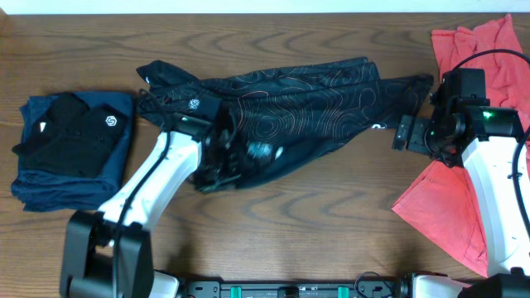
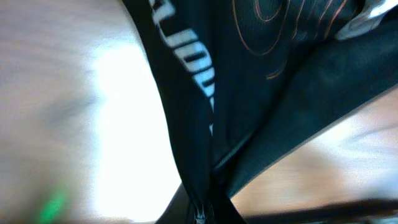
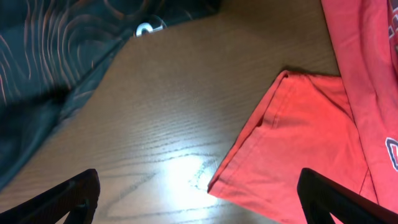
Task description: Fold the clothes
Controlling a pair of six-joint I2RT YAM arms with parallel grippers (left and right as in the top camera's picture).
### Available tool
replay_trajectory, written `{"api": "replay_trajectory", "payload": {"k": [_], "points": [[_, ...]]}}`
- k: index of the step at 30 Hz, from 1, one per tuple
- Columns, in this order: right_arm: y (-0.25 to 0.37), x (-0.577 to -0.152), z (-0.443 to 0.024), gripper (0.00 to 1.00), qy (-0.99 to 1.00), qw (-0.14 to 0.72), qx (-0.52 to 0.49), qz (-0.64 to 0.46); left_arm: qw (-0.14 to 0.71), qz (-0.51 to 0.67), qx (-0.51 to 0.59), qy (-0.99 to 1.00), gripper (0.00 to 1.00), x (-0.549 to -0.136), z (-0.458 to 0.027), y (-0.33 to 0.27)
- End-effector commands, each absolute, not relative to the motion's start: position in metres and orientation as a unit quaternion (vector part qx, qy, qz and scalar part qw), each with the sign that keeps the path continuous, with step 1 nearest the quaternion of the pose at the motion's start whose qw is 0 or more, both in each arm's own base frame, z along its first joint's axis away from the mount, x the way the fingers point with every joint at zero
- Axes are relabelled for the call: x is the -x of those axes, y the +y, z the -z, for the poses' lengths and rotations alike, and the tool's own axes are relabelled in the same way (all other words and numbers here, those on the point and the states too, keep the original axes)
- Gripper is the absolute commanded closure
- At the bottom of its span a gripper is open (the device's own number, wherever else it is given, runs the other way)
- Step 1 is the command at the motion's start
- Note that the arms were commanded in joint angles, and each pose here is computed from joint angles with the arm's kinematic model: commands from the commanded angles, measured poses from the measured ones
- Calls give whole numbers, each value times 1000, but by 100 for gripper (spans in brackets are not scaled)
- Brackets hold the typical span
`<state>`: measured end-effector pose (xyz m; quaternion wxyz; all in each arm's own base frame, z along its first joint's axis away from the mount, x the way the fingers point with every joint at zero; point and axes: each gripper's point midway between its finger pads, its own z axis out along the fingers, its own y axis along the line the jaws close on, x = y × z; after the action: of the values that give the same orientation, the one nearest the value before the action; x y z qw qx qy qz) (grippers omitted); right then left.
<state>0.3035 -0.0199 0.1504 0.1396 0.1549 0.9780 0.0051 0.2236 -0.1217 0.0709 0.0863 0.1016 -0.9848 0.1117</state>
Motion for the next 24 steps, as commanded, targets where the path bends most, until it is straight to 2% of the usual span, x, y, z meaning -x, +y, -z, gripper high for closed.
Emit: {"api": "replay_trajectory", "payload": {"k": [1,4,9,24], "points": [[-23,-307,-159,1,972,161,-169,-8,63,-8,-78,-995,94,-215,-79,-80],[-23,-312,-160,1,971,169,-169,-9,59,58,-120,-989,94,-204,-86,-55],[-24,-315,-149,1,974,153,-170,-7,7,161,-193,-968,94,-208,-94,-17],[-35,-316,-51,1,967,5,-256,9,1,181,-231,-956,94,-211,-96,5]]}}
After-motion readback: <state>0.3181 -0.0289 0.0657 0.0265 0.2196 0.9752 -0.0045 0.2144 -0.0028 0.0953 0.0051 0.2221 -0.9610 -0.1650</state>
